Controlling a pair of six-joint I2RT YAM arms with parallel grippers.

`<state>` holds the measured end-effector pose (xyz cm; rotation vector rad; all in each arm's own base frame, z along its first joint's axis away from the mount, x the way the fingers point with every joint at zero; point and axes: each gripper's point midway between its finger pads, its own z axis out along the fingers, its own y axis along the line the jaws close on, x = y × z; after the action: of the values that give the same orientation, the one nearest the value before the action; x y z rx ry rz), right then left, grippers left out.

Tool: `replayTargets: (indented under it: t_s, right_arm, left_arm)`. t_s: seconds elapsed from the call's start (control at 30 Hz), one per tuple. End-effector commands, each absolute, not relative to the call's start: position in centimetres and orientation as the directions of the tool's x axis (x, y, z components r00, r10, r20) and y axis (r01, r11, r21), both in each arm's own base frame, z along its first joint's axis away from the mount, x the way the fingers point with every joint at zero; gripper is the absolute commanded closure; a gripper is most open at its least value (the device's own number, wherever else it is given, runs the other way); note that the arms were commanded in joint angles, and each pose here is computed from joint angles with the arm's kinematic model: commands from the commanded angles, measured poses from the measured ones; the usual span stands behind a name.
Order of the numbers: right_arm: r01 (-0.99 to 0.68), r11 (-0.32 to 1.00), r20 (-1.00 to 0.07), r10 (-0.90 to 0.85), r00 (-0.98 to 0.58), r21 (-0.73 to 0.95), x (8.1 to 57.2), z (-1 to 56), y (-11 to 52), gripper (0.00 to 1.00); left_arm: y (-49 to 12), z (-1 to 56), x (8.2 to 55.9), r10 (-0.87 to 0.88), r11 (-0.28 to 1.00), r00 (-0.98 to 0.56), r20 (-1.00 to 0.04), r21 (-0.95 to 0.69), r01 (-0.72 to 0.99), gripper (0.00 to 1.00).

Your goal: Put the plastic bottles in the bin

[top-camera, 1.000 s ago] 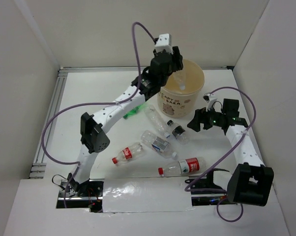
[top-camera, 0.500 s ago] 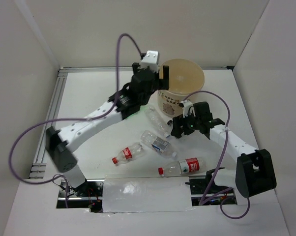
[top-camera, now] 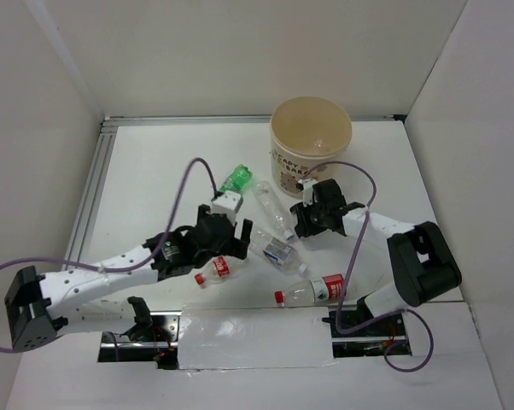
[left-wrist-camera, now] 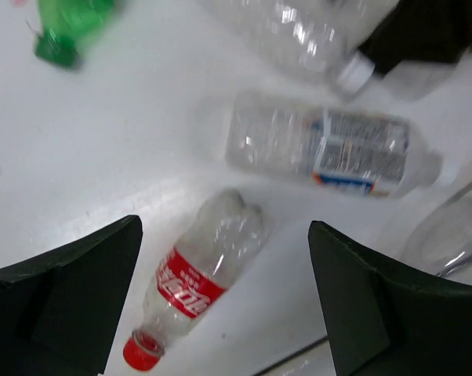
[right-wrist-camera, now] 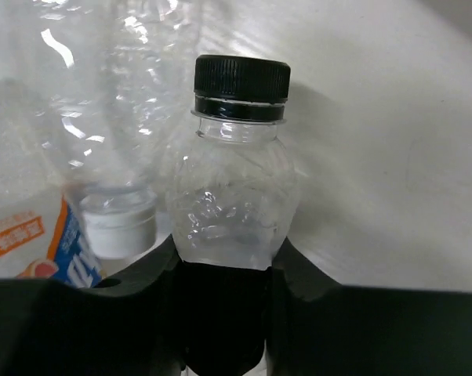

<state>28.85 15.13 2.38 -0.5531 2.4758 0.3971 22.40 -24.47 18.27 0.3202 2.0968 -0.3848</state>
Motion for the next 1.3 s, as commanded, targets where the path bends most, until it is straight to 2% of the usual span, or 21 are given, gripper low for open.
replayTargets:
  t_s: [0.0,0.07,0.13,0.17,0.27,0.37,0.47,0.6,0.77,0.9,0.93,1.0,1.03,1.07,1.1,1.27]
  right_arm:
    - [-0.512,0.847,-0.637,-0.315,-0.703,0.146,28.6,4.5,16.0,0.80]
    - [-0.612,0.768,-0.678,-0.349,-0.647,0.188,26.6,7.0,18.1,0.84]
    - [-0.709,0.686,-0.767,-0.364,-0.529,0.163,25.5,11.4,19.3,0.87]
    - [-0.752,0.628,-0.768,-0.377,-0.517,0.199,24.0,12.5,19.9,0.88]
    - [-0.851,0.494,-0.839,-0.376,-0.393,0.177,22.7,17.3,20.3,0.88]
    - [-0.914,0.401,-0.915,-0.344,-0.208,0.057,21.1,23.2,20.5,0.88]
    - [-0.871,0.487,-0.964,-0.256,-0.072,-0.064,23.5,30.3,20.4,0.88]
    - [-0.752,0.641,-0.984,-0.173,0.052,-0.152,30.4,38.9,19.4,0.85]
    - [-0.638,0.757,-0.988,-0.148,0.043,-0.141,36.9,39.9,17.5,0.83]
    - [-0.550,0.828,-0.982,-0.175,-0.070,-0.108,42.1,36.8,14.5,0.68]
    - [-0.541,0.837,-0.976,-0.179,-0.124,-0.085,43.4,35.2,13.4,0.52]
    - [-0.526,0.848,-0.969,-0.173,-0.175,-0.056,44.3,33.8,12.4,0.32]
    - [-0.530,0.847,-0.965,-0.172,-0.196,-0.043,44.4,33.1,12.1,0.11]
    - [-0.527,0.850,-0.964,-0.159,-0.212,-0.024,44.7,32.7,11.8,0.02]
    - [-0.521,0.853,-0.963,-0.153,-0.223,-0.015,44.7,32.6,10.9,0.00]
    - [-0.570,0.822,-0.982,-0.112,-0.153,-0.005,41.9,35.9,10.3,0.00]
  left_arm:
    - [-25.4,15.9,20.2,0.122,0.911,-0.590,-0.798,-0.145,0.385,0.00]
    - [-25.5,14.9,19.8,0.156,0.911,-0.602,-0.783,-0.122,0.394,0.00]
    - [-25.2,12.8,19.2,0.199,0.909,-0.630,-0.750,-0.100,0.406,0.00]
    - [-25.1,12.5,19.2,0.214,0.905,-0.625,-0.751,-0.088,0.415,0.00]
    - [-24.8,10.1,18.8,0.276,0.903,-0.649,-0.709,-0.040,0.428,0.00]
    - [-24.7,7.8,18.6,0.346,0.894,-0.668,-0.659,0.016,0.447,0.00]
    - [-24.5,6.0,18.3,0.395,0.888,-0.687,-0.609,0.061,0.457,0.00]
    - [-22.4,2.8,18.2,0.387,0.920,-0.754,-0.530,0.163,0.357,0.00]
    - [-21.9,1.4,18.2,0.388,0.922,-0.773,-0.501,0.209,0.327,0.00]
    - [-21.0,0.9,17.9,0.372,0.928,-0.790,-0.487,0.224,0.299,0.03]
    - [-21.0,1.2,17.8,0.345,0.938,-0.794,-0.501,0.203,0.280,0.04]
    - [-20.7,1.2,17.4,0.334,0.942,-0.802,-0.496,0.193,0.273,0.04]
    - [-20.9,2.0,17.5,0.321,0.947,-0.795,-0.515,0.172,0.271,0.05]
    - [-20.8,2.1,17.4,0.308,0.951,-0.796,-0.521,0.162,0.262,0.05]
    - [-20.6,2.4,17.4,0.308,0.952,-0.796,-0.521,0.162,0.262,0.05]
    - [-20.7,4.0,16.9,0.279,0.959,-0.793,-0.541,0.119,0.256,0.07]
